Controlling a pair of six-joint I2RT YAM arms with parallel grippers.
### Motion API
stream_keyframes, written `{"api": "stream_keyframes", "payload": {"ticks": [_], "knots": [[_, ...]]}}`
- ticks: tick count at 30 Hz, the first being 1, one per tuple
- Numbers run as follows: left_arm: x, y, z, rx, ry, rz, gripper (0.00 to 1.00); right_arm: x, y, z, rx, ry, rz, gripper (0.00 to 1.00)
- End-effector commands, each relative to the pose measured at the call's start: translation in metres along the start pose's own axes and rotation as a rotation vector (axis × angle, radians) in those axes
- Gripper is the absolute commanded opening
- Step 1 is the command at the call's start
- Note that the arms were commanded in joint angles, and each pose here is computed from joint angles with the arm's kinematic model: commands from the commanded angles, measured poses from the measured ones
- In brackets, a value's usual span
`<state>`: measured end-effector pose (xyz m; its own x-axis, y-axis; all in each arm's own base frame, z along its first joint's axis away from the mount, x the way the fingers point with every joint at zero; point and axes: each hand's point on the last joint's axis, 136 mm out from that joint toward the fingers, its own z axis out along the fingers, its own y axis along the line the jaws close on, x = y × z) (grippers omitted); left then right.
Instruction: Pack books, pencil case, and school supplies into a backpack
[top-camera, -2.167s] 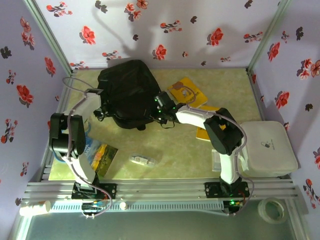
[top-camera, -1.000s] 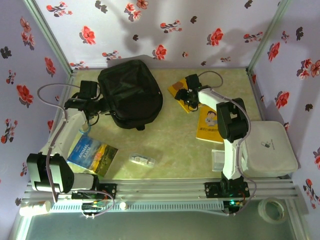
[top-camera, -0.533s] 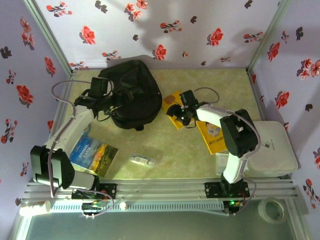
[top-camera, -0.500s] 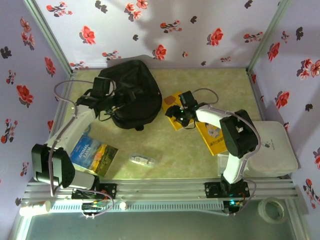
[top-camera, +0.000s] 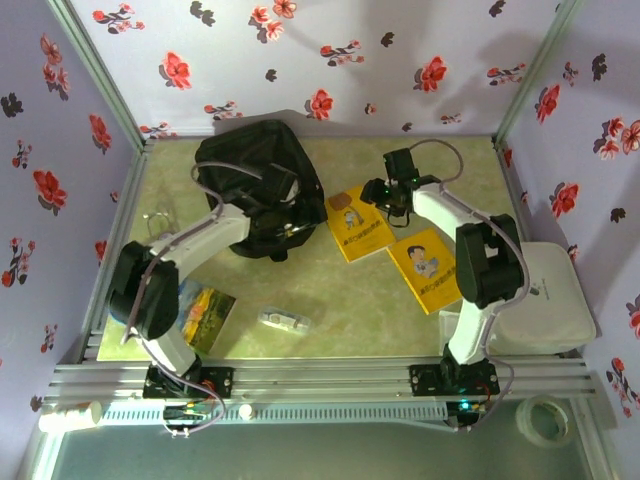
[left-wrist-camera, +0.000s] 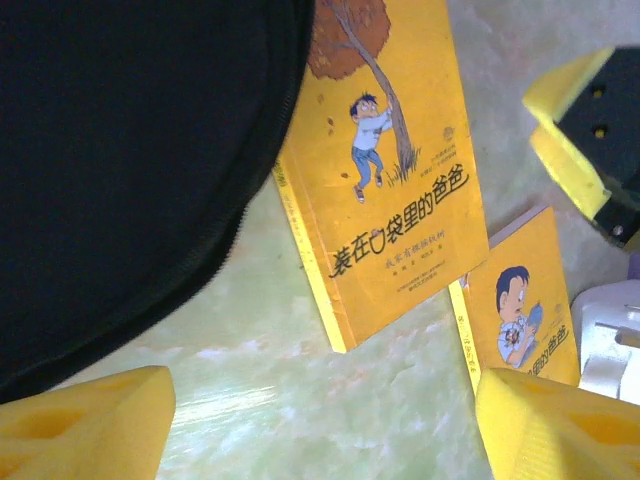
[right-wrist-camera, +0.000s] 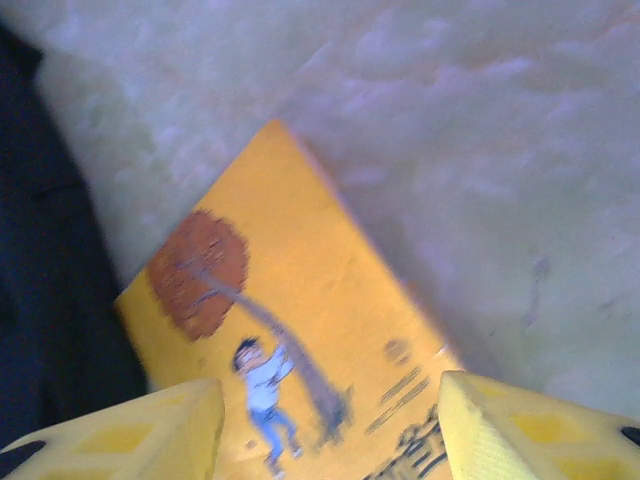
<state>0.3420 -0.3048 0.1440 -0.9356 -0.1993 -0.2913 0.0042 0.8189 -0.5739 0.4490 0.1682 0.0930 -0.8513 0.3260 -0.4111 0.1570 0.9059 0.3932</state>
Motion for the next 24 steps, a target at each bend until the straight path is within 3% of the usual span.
{"api": "stream_keyframes", "payload": {"ticks": [1,11,24], "knots": [[0.003,-0.014,0.017,-0.022,-0.001,-0.018,0.75,0.013,-0.034,0.012,0.144,0.082,-0.112,0.57],[0.026,-0.019,0.077,-0.092,0.072,-0.028,0.58,0.040,-0.051,0.033,0.165,0.198,-0.124,0.37],[0.040,-0.011,0.120,-0.101,0.131,-0.065,0.47,0.053,-0.064,0.038,0.137,0.228,-0.039,0.32]]}}
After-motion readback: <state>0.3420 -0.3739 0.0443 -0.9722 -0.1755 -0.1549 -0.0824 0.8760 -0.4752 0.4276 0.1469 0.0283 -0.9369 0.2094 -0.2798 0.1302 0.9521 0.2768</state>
